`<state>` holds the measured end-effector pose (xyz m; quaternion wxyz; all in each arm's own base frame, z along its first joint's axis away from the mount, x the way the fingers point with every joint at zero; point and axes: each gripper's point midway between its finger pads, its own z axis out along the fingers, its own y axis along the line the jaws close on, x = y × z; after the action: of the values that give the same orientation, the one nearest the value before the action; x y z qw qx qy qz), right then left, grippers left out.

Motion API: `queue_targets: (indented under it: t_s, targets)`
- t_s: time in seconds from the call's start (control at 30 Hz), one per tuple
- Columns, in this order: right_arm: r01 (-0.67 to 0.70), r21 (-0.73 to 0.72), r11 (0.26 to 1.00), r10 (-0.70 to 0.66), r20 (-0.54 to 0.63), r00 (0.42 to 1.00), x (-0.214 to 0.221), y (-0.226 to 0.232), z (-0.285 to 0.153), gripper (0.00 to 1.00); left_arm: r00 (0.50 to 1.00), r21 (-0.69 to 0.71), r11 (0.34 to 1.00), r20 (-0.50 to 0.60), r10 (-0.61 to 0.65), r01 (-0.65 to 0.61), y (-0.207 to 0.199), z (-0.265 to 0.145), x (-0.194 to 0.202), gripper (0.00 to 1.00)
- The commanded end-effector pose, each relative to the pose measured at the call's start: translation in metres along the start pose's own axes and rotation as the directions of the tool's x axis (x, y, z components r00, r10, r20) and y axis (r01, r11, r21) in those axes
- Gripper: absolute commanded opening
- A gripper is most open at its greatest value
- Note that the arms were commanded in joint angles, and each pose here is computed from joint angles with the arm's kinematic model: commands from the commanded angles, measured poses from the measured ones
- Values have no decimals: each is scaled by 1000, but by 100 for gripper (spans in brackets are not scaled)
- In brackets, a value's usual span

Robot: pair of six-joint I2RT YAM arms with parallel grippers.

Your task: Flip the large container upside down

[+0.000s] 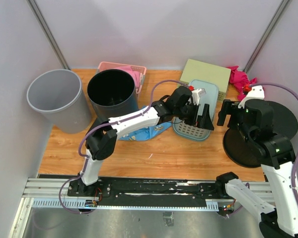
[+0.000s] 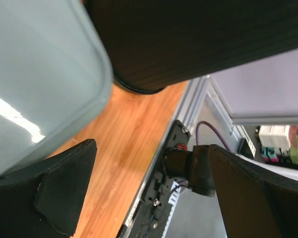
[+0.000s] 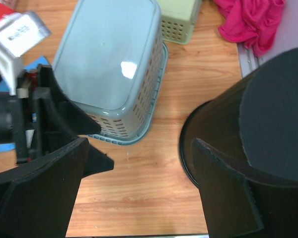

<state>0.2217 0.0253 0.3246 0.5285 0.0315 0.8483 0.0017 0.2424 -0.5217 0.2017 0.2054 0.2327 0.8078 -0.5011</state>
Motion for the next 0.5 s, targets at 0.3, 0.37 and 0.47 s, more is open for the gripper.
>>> queue_targets:
  t_s: [0.3, 0.37, 0.47]
  targets:
    - [58, -145, 988, -61, -15, 998, 13, 21, 1, 84, 942, -217, 957, 232, 243, -193, -56, -146, -73, 99]
    - [45, -276, 960, -57, -37, 998, 14, 51, 10, 82, 919, -335, 924, 274, 284, -185, -50, -182, -86, 99]
    - [21, -360, 933, -55, -84, 995, 15, 85, 31, 81, 889, -492, 863, 335, 312, -117, -35, -238, -100, 99]
